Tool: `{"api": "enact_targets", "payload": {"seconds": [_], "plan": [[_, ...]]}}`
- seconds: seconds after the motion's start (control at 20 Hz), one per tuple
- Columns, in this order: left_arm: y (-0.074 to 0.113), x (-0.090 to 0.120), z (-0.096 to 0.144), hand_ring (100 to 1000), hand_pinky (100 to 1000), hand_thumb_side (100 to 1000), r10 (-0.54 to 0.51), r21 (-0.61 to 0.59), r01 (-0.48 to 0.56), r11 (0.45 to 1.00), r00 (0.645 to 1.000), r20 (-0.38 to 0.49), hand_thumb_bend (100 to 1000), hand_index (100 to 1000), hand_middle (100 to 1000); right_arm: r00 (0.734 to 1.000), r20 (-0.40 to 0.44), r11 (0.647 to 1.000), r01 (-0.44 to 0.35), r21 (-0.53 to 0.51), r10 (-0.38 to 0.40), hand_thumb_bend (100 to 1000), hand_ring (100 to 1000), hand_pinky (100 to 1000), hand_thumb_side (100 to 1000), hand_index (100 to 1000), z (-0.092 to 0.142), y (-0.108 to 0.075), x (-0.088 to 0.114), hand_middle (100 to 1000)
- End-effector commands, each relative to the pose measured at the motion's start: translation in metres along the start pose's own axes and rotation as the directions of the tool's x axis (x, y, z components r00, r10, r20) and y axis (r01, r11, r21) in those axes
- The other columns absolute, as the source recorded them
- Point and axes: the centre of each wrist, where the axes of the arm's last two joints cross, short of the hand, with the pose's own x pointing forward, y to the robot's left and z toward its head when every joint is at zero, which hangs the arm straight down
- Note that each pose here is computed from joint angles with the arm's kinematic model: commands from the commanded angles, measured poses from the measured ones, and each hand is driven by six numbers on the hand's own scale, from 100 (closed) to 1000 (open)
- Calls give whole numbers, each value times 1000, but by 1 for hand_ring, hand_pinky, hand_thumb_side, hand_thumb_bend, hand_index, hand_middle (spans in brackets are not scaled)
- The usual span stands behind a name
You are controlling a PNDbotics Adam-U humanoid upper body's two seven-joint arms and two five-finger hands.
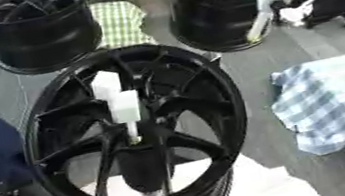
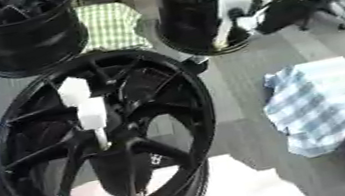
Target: Pull the pin out of the wheel hub.
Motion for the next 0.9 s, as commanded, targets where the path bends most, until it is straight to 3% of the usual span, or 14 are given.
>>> {"api": "enact_targets", "payload": {"seconds": [0.05,0.15,0.25,0.45,0.55,0.9], "plan": [[15,16,7,531,526,896,-30,41,29,999,999,32,100,827,549,987,-149,994,51,-93,-64,153,852,802,495,947,1,3,-31,864],[17,18,7,531,526,895,-29,52,27,998,999,40,100,827,549,957,-262,988,97,-121,-126,130,842,792,526,945,5,22,-56,866],[18,18,8,531,525,892,-29,53,27,998,999,41,100,827,549,909,-374,980,136,-148,-183,100,817,771,529,934,11,43,-81,846],[16,18,5,532,525,891,-32,30,31,999,999,35,100,826,549,765,-584,961,190,-199,-272,100,762,728,515,906,32,91,-126,765],[14,18,1,532,525,890,-33,16,33,999,999,34,100,826,549,719,-623,950,199,-240,-308,100,744,715,508,898,44,105,-132,743],[7,19,-10,533,524,886,-41,-25,42,999,999,33,100,824,549,672,-548,858,291,-424,-499,100,671,668,510,878,90,138,-131,681]]}}
